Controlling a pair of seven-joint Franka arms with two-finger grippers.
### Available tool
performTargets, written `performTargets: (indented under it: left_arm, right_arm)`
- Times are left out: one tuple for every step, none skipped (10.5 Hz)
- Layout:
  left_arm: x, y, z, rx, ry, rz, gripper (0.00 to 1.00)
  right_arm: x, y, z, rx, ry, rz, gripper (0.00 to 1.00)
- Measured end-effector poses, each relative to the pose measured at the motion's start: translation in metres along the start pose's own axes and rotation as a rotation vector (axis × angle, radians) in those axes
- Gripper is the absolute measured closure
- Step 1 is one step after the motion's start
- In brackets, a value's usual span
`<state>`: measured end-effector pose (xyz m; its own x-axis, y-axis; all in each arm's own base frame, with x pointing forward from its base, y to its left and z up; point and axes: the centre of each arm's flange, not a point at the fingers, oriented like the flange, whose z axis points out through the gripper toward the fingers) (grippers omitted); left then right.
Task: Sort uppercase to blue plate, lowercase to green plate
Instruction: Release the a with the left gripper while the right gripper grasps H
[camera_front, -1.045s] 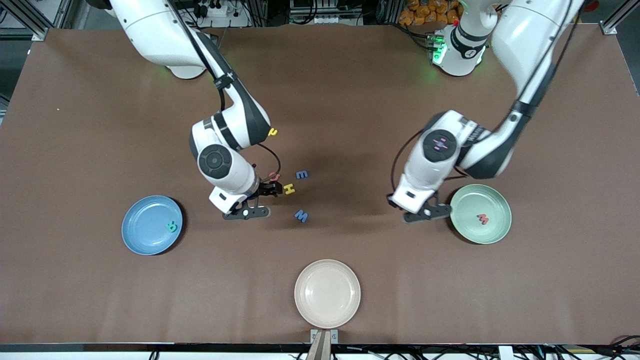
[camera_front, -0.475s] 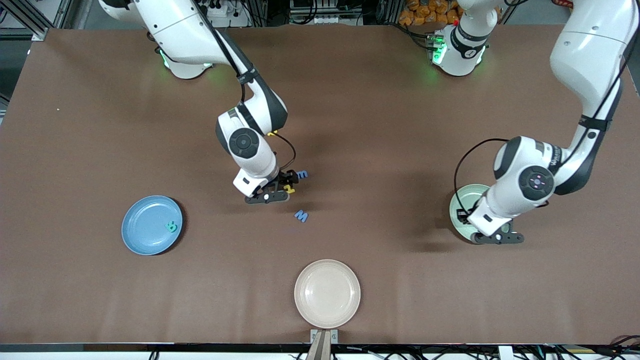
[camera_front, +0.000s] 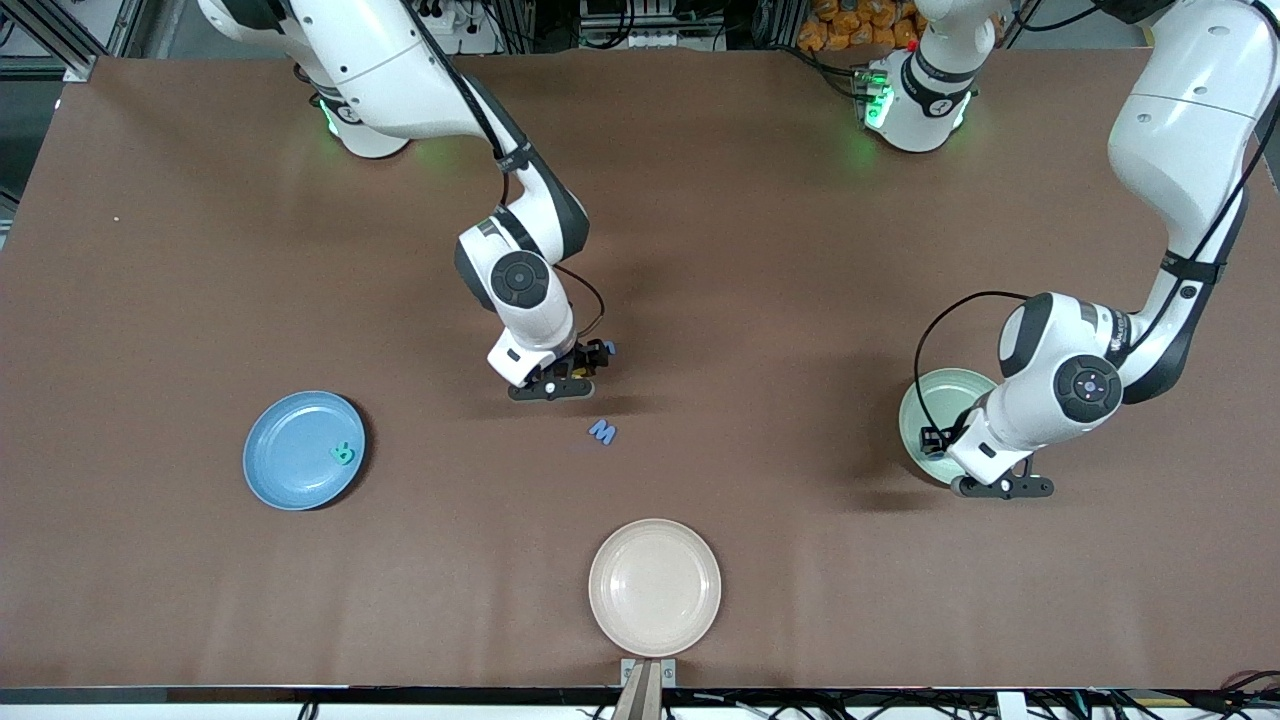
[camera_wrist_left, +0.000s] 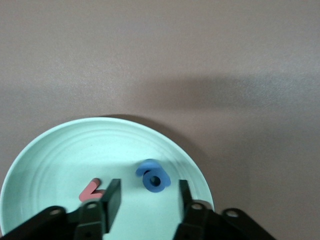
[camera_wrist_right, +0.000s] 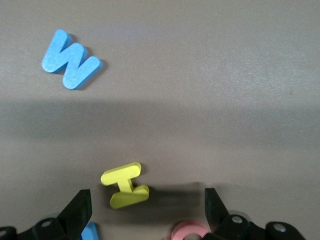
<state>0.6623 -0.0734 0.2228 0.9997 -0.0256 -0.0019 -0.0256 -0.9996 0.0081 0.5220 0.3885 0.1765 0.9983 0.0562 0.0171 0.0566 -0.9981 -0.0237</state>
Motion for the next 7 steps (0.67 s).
performTargets:
  left_arm:
    - [0.002, 0.000, -0.003, 0.000, 0.007, -0.001, 0.22]
    - [0.004, -0.001, -0.006, 0.000, 0.013, -0.003, 0.07]
    - [0.006, 0.000, -0.011, 0.000, 0.021, -0.002, 0.00]
    - [0.006, 0.003, -0.016, -0.001, 0.026, 0.002, 0.00]
    - [0.006, 0.007, -0.021, 0.003, 0.026, 0.009, 0.00]
    - [0.005, 0.012, -0.027, 0.007, 0.023, 0.015, 0.00]
    - [0.004, 0.015, -0.031, 0.010, 0.020, 0.020, 0.00]
  right_arm:
    - [0.001, 0.001, 0.004, -0.002, 0.005, 0.000, 0.00]
    - [0.002, 0.002, 0.004, -0.004, 0.007, -0.001, 0.00]
    - [0.003, 0.002, 0.004, -0.005, 0.008, -0.001, 0.00]
    - [0.003, 0.002, 0.003, -0.005, 0.010, -0.002, 0.00]
    - [0.004, 0.002, 0.003, -0.004, 0.012, -0.003, 0.00]
    - [0.004, 0.001, 0.002, -0.003, 0.013, -0.004, 0.00]
    - [0.004, -0.001, 0.002, -0.002, 0.014, -0.006, 0.00]
